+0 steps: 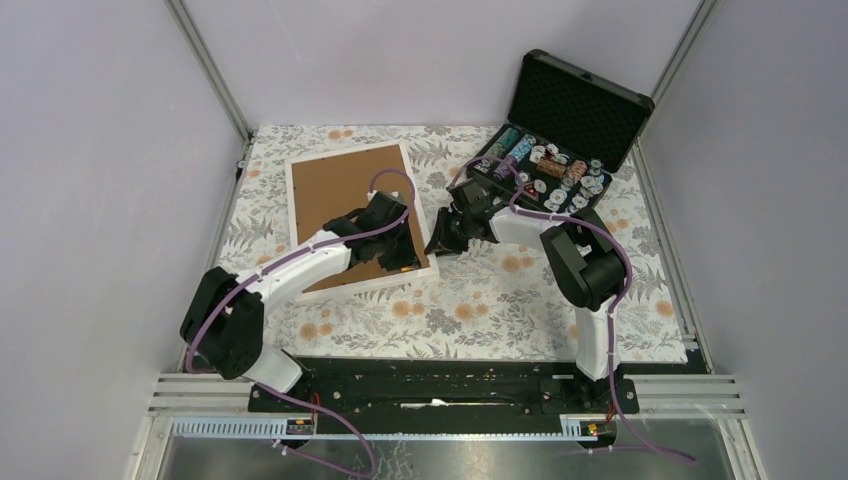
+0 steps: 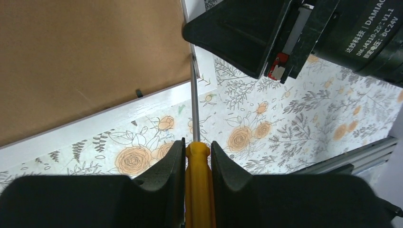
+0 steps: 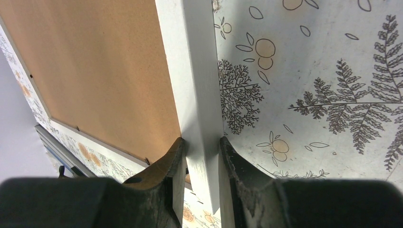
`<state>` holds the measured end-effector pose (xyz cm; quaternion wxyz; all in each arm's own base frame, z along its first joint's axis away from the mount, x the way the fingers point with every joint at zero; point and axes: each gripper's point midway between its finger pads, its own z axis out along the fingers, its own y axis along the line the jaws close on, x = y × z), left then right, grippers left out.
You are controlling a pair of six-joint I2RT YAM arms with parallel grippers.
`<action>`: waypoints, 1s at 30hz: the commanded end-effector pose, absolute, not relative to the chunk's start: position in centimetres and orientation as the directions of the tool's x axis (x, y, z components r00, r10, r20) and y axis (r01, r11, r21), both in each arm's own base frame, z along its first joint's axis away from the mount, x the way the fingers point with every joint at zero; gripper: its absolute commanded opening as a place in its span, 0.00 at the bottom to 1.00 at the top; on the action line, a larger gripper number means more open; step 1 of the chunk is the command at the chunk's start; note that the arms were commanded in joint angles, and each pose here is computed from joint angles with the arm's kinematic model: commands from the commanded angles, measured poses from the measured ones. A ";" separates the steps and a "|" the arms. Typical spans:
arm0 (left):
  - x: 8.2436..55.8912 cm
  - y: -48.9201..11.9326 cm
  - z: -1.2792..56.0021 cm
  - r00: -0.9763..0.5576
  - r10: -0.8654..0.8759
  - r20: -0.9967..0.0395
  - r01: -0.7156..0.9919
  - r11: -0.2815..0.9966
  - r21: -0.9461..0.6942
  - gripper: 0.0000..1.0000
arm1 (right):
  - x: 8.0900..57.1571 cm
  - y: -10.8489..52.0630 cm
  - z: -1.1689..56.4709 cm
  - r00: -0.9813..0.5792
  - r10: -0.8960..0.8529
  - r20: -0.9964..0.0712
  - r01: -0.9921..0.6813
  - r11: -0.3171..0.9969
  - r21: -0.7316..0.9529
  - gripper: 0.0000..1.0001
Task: Take the photo out of the frame
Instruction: Release the photo frame item from the photo frame.
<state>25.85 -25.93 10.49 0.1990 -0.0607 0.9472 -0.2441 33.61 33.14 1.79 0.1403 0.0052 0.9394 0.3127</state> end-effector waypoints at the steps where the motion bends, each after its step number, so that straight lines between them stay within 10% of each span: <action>1: 27.4 -33.3 18.4 -0.875 -0.130 -0.466 0.253 0.698 -0.670 0.00 | 29.5 34.8 -3.1 -0.989 0.056 -0.140 -0.030 0.835 0.549 0.00; 30: 29.0 -40.2 24.0 -0.936 -0.239 -0.258 0.123 0.464 -0.877 0.00 | 29.2 35.1 -3.5 -0.992 0.066 -0.106 -0.004 0.832 0.555 0.00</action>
